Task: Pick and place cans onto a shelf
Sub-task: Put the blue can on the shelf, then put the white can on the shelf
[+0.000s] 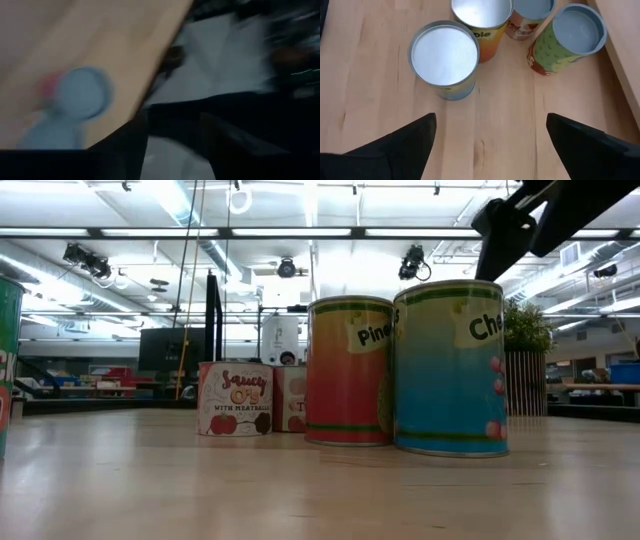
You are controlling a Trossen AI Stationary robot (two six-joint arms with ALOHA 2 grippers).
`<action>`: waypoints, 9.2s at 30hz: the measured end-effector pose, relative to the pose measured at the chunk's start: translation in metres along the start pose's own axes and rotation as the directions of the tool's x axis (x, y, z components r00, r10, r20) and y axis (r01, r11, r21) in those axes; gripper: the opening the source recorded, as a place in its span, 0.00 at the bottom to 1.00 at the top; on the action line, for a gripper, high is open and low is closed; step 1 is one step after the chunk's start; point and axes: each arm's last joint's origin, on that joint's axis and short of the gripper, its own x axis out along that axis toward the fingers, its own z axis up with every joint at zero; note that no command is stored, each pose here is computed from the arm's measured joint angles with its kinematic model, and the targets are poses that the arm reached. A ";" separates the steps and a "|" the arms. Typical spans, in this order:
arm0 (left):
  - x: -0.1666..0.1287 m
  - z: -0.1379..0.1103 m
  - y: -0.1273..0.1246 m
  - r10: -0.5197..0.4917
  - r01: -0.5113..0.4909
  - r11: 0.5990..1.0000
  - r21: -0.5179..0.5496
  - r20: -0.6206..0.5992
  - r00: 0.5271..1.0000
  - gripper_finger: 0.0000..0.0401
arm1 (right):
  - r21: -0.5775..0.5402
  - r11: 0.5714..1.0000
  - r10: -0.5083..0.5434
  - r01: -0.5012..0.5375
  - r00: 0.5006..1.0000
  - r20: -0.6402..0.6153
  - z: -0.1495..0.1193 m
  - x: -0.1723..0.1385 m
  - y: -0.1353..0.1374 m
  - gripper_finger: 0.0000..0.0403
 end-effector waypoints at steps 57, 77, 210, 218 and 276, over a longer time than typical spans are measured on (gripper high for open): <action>0.063 0.092 0.013 0.402 -0.440 0.872 0.214 0.201 0.894 0.55 | -0.104 0.987 0.147 -0.122 0.945 0.293 -0.055 0.070 0.000 0.99; 0.063 0.091 0.013 0.396 -0.428 0.874 0.230 0.174 0.902 0.55 | -0.124 0.978 0.207 -0.170 0.887 0.414 -0.044 0.108 0.010 0.99; -0.075 0.135 -0.010 0.292 -0.429 0.825 0.368 0.372 0.881 0.47 | 0.109 0.951 -0.308 0.289 0.907 0.286 0.089 0.011 -0.170 0.93; -0.060 0.140 -0.011 0.320 -0.447 0.826 0.343 0.368 0.873 0.69 | 0.044 0.998 -0.052 0.040 0.950 0.308 0.088 0.017 -0.139 0.94; 0.051 0.048 -0.035 0.416 -0.439 0.872 0.217 0.147 0.898 0.72 | -0.109 0.990 0.114 -0.089 0.964 0.239 0.010 0.057 0.002 0.99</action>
